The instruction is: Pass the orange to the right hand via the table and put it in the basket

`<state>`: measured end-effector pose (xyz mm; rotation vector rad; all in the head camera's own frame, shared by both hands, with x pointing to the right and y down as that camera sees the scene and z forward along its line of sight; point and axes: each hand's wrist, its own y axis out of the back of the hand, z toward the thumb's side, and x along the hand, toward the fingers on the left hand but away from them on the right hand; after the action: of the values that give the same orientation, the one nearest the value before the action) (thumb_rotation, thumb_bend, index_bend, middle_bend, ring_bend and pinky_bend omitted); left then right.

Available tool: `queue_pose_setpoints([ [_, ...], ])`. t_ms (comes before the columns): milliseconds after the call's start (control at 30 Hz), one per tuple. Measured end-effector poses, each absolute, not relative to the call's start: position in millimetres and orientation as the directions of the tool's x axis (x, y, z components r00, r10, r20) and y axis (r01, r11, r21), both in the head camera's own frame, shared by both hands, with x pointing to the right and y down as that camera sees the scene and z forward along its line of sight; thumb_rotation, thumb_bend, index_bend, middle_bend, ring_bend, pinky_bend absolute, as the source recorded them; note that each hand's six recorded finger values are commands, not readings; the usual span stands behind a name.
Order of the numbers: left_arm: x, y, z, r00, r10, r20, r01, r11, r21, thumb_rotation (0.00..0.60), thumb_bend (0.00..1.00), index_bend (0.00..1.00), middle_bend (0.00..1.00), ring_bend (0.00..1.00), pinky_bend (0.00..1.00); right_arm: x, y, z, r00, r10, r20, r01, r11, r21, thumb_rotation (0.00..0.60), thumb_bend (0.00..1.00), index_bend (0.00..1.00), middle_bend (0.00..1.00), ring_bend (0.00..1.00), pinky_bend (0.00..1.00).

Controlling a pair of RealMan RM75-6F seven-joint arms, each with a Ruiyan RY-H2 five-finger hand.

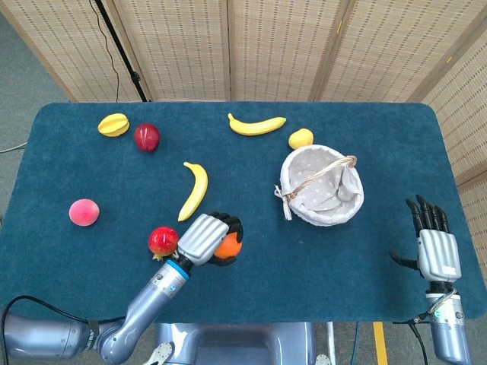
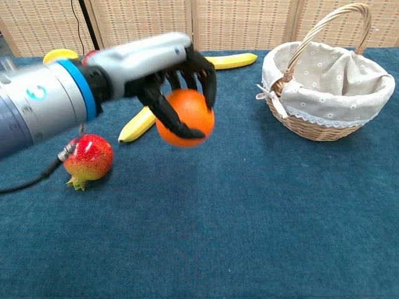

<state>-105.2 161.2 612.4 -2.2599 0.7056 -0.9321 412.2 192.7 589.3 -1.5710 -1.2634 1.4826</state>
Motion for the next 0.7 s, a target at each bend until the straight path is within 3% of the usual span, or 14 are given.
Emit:
queue_pose_setpoints([
  [300,-96.7,190.2,653.2,0.611,-0.613,0.501,-0.222,-0.740,-0.635,0.600,0.34,0.67,0.56,0.45,0.53,420.3,192.3,581.8,-0.119,0.929,-0.350,0.230,-0.317,-0.920,0.600,0.03,0.01,0.00,0.00,0.00],
  [700,-86.9,194.7,698.7,0.600,-0.613,0.514,-0.260,-0.757,-0.599,0.600,0.34,0.67,0.56,0.44,0.53,423.5,192.0,578.8,-0.127,0.931,-0.342,0.236,-0.306,-0.922,0.600,0.03,0.01,0.00,0.00,0.00],
])
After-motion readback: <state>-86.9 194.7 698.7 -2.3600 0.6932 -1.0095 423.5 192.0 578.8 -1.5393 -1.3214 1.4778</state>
